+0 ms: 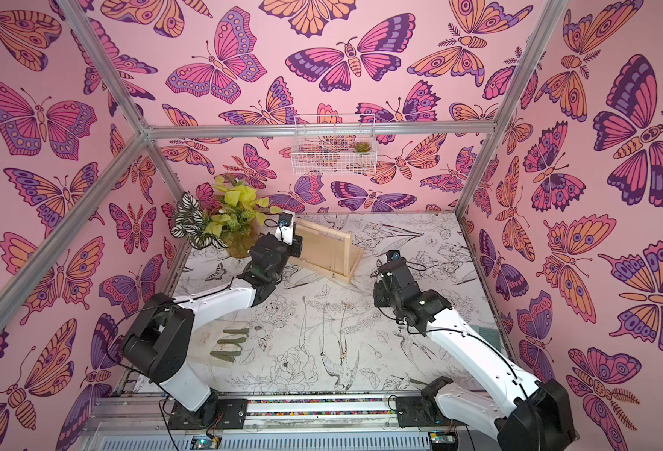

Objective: Take the necklace off the jewelry display stand
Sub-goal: Take off the necklace from the stand.

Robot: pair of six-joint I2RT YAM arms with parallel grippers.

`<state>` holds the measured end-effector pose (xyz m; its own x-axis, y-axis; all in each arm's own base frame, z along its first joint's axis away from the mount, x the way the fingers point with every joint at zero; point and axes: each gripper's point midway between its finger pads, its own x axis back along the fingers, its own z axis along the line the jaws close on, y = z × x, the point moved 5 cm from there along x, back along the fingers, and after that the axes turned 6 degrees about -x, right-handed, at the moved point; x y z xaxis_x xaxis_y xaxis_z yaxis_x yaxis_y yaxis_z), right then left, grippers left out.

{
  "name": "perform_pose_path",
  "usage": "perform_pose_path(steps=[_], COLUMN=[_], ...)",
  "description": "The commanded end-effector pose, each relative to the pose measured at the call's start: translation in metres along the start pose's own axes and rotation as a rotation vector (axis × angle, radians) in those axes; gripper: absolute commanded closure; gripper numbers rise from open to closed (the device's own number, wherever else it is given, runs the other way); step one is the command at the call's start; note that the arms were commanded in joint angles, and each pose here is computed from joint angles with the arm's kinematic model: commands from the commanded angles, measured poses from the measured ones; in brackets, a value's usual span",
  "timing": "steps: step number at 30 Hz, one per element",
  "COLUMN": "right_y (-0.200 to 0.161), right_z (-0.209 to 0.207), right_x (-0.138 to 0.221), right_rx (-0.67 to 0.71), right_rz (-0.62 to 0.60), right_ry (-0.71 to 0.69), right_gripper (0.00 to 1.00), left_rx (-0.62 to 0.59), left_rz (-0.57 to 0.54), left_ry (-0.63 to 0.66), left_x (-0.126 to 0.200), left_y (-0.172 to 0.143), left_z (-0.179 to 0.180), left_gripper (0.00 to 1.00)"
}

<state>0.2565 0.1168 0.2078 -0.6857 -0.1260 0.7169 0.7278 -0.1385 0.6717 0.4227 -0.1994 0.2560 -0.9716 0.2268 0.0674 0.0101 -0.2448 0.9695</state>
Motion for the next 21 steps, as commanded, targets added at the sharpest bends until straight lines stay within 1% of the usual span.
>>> perform_pose_path(steps=[1,3,6,11,14,18,21], right_y=[0.006,0.005,0.005,0.005,0.005,0.004,0.003], right_z=[0.002,0.002,0.002,0.004,0.004,0.006,0.008], right_x=[0.004,0.005,0.004,0.005,0.004,0.003,0.002], right_rx=[-0.008,-0.007,-0.008,-0.010,-0.007,-0.006,-0.006], right_rz=[-0.010,-0.010,-0.007,-0.002,-0.001,0.005,0.018], right_ry=[0.014,0.015,0.020,0.033,0.038,0.047,0.056], right_gripper=[0.73,0.73,0.73,0.73,0.73,0.73,0.73], left_rx=[0.024,0.031,0.044,0.062,0.074,0.117,0.160], left_rz=[0.043,0.064,0.067,0.054,0.040,0.010,0.017], left_ry=[0.057,0.086,0.107,0.114,0.070,-0.060,-0.131], left_x=[-0.001,-0.005,-0.008,-0.008,-0.003,0.013,0.030], left_y=[0.006,0.006,0.007,0.014,0.021,0.045,0.061], left_z=[0.035,0.052,0.072,0.088,0.085,0.074,0.068], left_gripper=[1.00,1.00,1.00,1.00,1.00,1.00,1.00])
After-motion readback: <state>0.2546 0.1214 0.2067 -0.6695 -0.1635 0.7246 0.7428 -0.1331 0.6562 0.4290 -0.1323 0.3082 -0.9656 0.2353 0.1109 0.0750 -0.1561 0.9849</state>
